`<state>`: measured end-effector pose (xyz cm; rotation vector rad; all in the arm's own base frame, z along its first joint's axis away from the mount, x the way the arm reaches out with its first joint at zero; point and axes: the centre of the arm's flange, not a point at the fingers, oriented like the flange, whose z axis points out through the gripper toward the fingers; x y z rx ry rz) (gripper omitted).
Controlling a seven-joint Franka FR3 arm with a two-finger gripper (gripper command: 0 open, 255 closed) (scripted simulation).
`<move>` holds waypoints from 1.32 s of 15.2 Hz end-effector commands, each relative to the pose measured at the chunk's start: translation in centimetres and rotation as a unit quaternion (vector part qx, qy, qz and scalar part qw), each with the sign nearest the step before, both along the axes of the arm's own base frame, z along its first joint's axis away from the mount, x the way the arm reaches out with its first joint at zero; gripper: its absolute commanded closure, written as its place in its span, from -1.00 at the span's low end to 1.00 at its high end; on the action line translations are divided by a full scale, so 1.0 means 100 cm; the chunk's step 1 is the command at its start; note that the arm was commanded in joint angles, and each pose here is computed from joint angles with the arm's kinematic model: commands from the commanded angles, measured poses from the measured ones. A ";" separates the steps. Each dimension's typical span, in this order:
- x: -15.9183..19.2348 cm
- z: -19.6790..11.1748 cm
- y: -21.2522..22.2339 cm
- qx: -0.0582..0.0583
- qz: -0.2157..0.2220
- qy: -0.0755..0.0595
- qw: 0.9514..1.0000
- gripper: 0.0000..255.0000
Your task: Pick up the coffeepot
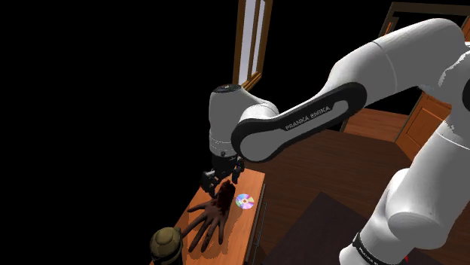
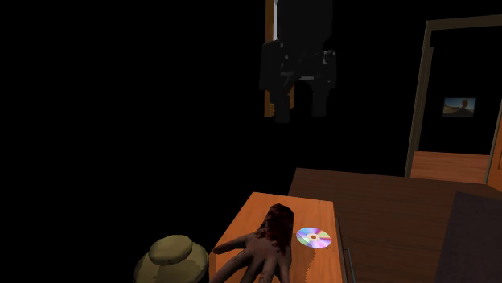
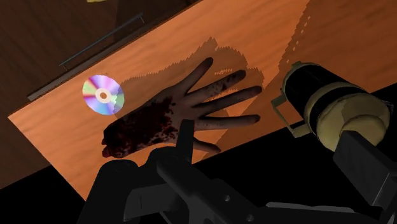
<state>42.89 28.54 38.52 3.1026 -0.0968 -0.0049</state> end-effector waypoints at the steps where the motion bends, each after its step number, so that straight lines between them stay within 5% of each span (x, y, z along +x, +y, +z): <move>1: 0.009 -0.016 0.020 0.001 0.001 0.000 1.000 -1.00; 17: 0.076 -0.138 0.177 0.005 0.013 -0.002 1.000 -1.00; 20: 0.076 -0.149 0.178 0.005 0.013 -0.002 1.000 -1.00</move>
